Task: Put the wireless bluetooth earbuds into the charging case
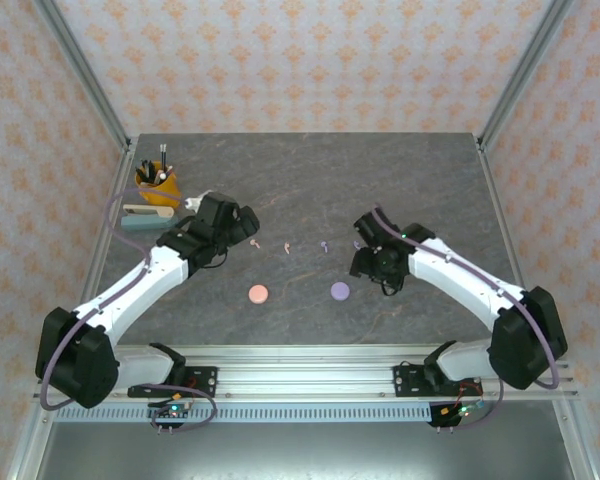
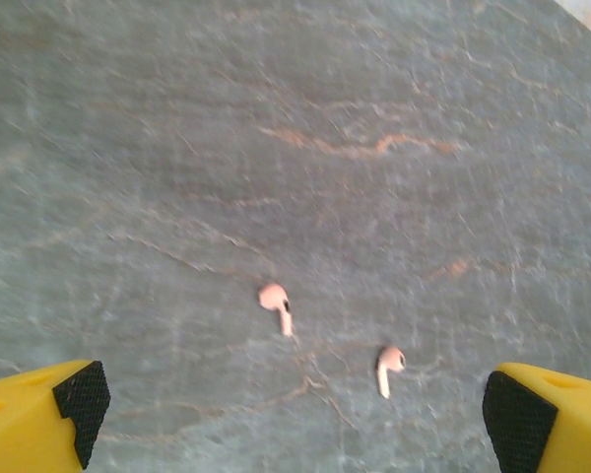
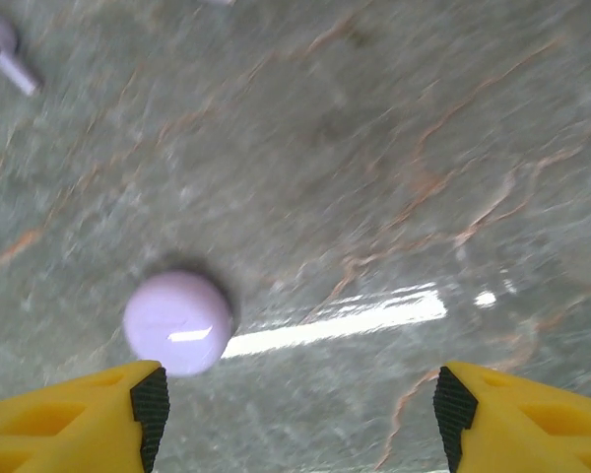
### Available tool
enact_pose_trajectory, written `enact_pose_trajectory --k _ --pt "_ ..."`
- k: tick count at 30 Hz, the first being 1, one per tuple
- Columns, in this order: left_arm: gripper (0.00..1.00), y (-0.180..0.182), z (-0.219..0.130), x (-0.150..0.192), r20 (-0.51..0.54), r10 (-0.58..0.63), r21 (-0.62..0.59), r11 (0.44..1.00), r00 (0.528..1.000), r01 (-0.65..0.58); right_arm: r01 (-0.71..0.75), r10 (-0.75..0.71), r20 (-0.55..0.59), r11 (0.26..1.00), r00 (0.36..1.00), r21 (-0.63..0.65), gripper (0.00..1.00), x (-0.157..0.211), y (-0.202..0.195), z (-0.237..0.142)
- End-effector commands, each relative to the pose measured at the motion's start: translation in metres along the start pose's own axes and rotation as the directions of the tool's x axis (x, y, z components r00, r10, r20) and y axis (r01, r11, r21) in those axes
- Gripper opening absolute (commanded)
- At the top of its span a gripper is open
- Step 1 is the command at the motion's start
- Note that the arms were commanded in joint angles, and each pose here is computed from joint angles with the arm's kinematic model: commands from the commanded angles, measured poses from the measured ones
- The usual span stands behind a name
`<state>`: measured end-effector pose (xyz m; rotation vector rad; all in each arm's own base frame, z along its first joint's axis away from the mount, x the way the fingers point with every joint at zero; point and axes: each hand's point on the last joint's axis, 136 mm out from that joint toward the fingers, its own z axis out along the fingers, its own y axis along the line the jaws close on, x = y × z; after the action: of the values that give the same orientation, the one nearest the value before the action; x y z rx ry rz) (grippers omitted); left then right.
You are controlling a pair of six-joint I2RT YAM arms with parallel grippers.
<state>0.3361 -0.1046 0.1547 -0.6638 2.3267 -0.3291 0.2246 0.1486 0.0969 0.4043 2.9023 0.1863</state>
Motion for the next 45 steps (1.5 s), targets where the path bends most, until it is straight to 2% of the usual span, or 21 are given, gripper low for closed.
enact_pose_trajectory --k 1,9,19,26,28,32,37,45 --pt "1.0 -0.005 0.005 0.005 -0.014 -0.064 -0.025 0.998 0.998 0.063 -0.028 0.03 -0.03 0.997 0.999 0.069 0.73 0.016 0.003 0.009" --pt "1.0 -0.024 0.017 0.022 -0.071 -0.049 0.004 0.999 0.996 0.05 0.075 -0.065 -0.078 0.988 0.995 0.136 0.75 0.023 0.036 0.031" --pt "1.0 -0.042 0.016 0.025 -0.102 -0.046 0.065 0.996 0.994 0.053 0.097 -0.082 -0.107 0.985 0.991 0.143 0.75 0.022 0.052 0.055" --pt "1.0 -0.047 0.007 0.02 -0.086 -0.066 0.084 0.994 0.994 0.073 0.102 -0.085 -0.125 0.984 0.989 0.145 0.75 0.027 0.05 0.066" --pt "1.0 -0.041 0.006 0.018 -0.064 -0.106 0.063 0.992 0.992 0.11 0.103 -0.085 -0.126 0.984 0.988 0.143 0.75 0.027 0.05 0.068" --pt "1.0 -0.042 0.002 0.016 -0.043 -0.155 0.117 0.98 0.987 0.159 0.104 -0.085 -0.128 0.984 0.988 0.143 0.75 0.027 0.051 0.07" --pt "1.0 -0.05 -0.005 0.018 -0.11 -0.079 0.086 0.992 0.991 0.089 0.105 -0.086 -0.133 0.984 0.987 0.146 0.75 0.029 0.05 0.073" --pt "1.0 -0.077 0.006 0.038 -0.241 -0.08 0.17 0.978 0.967 0.123 0.102 -0.08 -0.143 0.983 0.986 0.15 0.74 0.031 0.049 0.08"
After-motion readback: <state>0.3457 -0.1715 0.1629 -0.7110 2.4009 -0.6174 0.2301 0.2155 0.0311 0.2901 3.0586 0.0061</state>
